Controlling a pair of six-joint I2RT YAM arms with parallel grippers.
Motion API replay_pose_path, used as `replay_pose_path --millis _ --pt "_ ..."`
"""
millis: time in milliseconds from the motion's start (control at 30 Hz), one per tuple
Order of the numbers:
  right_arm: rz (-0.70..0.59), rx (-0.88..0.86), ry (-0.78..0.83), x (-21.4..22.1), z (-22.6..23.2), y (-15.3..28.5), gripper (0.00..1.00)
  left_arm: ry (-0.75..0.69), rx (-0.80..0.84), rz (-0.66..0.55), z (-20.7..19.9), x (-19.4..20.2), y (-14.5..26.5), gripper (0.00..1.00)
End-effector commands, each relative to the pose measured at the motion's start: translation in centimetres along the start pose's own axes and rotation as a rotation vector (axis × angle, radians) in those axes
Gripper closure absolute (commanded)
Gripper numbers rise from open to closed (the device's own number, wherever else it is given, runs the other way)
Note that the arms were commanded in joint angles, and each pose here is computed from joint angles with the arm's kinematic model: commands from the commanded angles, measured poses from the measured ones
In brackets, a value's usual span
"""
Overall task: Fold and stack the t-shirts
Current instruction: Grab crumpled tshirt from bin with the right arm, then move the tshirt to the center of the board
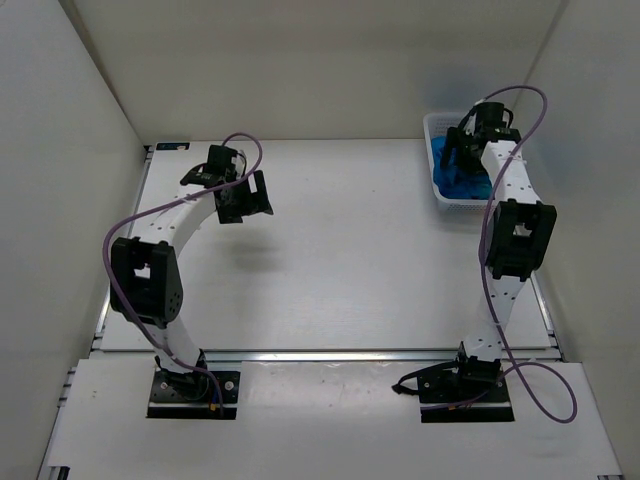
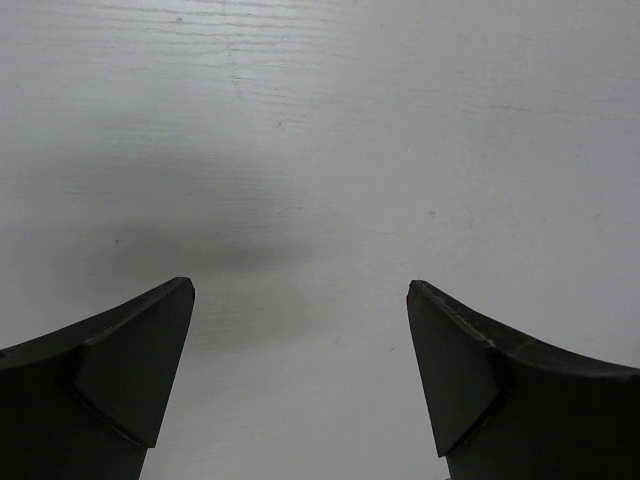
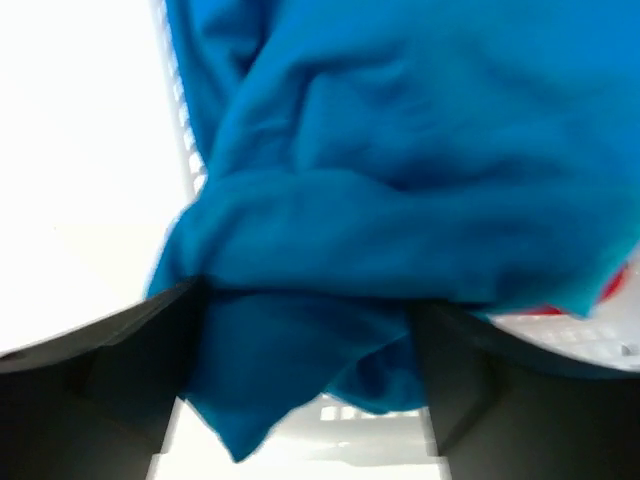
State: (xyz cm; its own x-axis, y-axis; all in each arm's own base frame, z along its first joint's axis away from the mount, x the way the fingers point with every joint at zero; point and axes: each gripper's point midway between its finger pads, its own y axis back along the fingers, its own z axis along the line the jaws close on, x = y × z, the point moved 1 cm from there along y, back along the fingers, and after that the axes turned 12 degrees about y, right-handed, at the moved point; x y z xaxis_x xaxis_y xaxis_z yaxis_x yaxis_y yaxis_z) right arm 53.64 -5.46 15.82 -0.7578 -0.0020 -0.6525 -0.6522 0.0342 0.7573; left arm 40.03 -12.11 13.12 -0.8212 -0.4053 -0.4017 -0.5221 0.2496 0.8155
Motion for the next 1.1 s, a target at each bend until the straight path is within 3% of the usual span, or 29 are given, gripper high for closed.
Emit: replay_pose_path --millis 0,67,133,200,367,533,567,733,833,967,1067 --pt "-0.030 -0.045 0.000 -0.7 1.3 1.2 0.28 -0.004 0.051 -0.057 -1.0 -1.0 2.2 0.01" --pt "-0.064 -0.065 -0.019 -1.7 1.8 1.7 0.89 -0.004 0.048 -0.059 -0.9 -0.9 2.2 0.01" --pt "-0.102 -0.105 -0.008 -3.0 2.6 2.5 1.00 -0.005 0.047 -0.060 -0.6 -0.9 2.3 0.01" --pt "-0.157 -0.114 0.012 -4.6 2.9 3.8 1.00 -0.004 0.050 -0.070 -0.6 -1.1 2.5 0.02" --pt "-0.427 0.025 0.072 -12.4 1.0 12.8 1.00 -0.013 0.067 -0.103 -0.9 -2.0 3.6 0.02" --pt "-0.857 -0.001 0.083 -19.4 -0.1 28.9 1.00 -0.014 0.098 -0.135 -1.4 -2.6 4.3 0.01" --pt "-0.964 -0.075 0.117 -20.2 0.9 32.6 1.00 -0.014 0.111 -0.133 -1.7 -2.5 4.3 0.02" --pt "-1.266 -0.397 0.282 -19.5 8.2 42.2 1.00 -0.011 0.148 -0.126 -2.3 -2.5 4.4 0.01" --pt "-1.356 -0.593 0.395 -18.5 13.2 46.4 0.99 -0.016 0.153 -0.132 -2.5 -2.3 4.6 0.02" --pt "-1.375 -0.993 0.540 -16.6 19.4 50.2 0.99 -0.009 0.185 -0.145 -2.8 -2.5 5.2 0.01" --pt "-1.391 -1.113 0.567 -16.4 21.8 51.2 1.00 -0.007 0.194 -0.159 -2.8 -2.5 5.8 0.02"
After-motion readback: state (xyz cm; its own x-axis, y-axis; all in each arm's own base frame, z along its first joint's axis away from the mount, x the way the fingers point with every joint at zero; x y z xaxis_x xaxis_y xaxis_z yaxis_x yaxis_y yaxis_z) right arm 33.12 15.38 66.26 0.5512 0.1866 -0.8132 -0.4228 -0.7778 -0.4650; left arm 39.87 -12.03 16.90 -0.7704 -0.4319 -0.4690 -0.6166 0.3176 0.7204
